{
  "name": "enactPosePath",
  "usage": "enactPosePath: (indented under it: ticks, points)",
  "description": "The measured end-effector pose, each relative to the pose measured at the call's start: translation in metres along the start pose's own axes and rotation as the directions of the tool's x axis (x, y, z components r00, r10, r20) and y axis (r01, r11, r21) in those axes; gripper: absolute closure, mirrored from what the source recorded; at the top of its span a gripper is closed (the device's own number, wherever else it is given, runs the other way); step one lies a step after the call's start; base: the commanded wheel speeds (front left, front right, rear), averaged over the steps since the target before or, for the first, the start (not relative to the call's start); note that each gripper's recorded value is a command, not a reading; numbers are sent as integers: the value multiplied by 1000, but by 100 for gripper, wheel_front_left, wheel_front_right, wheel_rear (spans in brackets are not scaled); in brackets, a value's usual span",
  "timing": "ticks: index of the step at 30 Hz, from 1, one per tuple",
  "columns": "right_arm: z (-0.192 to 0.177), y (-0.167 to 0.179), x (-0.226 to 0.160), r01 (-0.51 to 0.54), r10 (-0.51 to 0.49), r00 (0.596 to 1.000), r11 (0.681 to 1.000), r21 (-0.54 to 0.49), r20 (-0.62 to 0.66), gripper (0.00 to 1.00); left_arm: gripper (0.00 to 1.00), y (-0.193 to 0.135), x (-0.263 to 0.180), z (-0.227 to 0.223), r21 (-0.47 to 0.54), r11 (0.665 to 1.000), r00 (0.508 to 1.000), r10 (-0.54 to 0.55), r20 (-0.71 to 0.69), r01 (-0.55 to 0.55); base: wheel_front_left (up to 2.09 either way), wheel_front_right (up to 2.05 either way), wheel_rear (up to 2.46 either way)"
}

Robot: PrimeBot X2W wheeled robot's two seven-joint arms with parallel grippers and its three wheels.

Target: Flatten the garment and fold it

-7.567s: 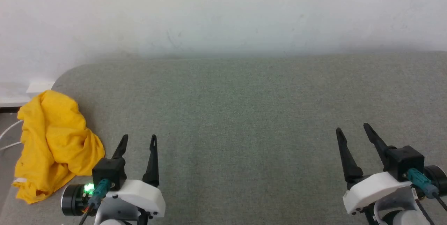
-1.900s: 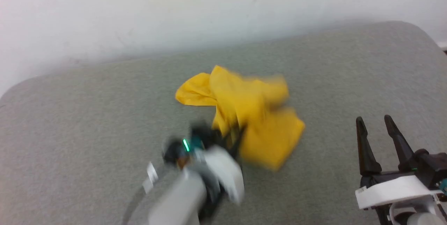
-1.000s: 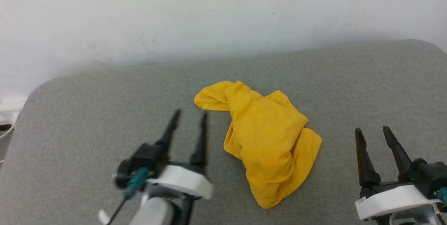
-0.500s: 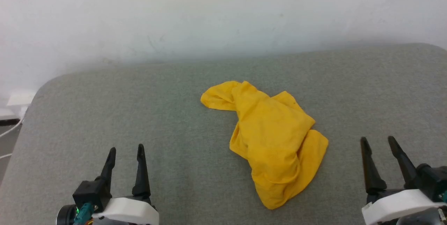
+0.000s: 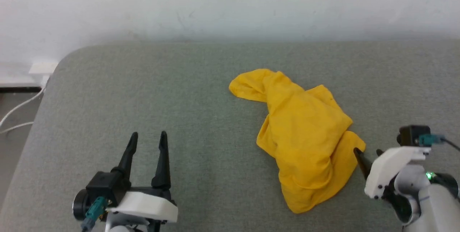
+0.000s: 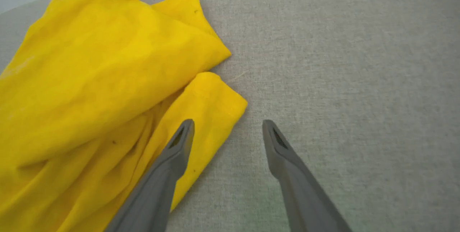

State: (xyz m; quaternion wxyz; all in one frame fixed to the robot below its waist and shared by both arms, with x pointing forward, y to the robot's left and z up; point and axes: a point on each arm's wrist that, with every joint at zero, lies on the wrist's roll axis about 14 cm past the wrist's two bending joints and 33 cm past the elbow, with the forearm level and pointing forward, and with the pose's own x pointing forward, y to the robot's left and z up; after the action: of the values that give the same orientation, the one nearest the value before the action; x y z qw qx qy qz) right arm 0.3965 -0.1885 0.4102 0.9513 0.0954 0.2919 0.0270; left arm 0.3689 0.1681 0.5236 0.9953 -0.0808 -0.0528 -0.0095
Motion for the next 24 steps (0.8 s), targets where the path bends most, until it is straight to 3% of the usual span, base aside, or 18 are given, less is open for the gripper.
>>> enactPosePath:
  ticks: [6,10,11,12,13,14,15,18,24]
  points:
    - [-18,9,25,-49,47,976,999,-3,-211,0,0,3,2,-1,31,1000,1000,0,0,0,0,0,0]
    - [-34,9,32,-59,58,937,998,9,-346,0,0,5,2,0,62,998,1000,6,8,-7,0,0,0]
    - [-36,11,33,-62,65,925,998,20,-373,7,0,7,1,1,61,998,1000,12,8,-12,0,0,0]
    - [-37,12,34,-65,73,915,997,32,-397,53,0,8,1,1,61,998,1000,16,8,-16,0,0,0]
    - [-38,12,34,-67,74,907,997,33,-414,61,0,9,1,1,62,998,1000,19,8,-19,0,0,0]
    - [-38,11,34,-67,76,902,997,37,-424,85,0,9,1,1,61,998,1000,21,10,-22,0,0,0]
    - [-38,11,34,-68,80,899,997,44,-430,100,0,10,1,2,61,998,1000,23,11,-24,0,0,0]
    - [-37,15,33,-83,95,904,995,48,-417,100,0,10,2,3,61,998,1000,26,17,-27,0,0,0]
    - [-3,7,26,-84,85,977,996,13,-198,100,0,6,3,10,57,998,999,15,39,-17,0,0,0]
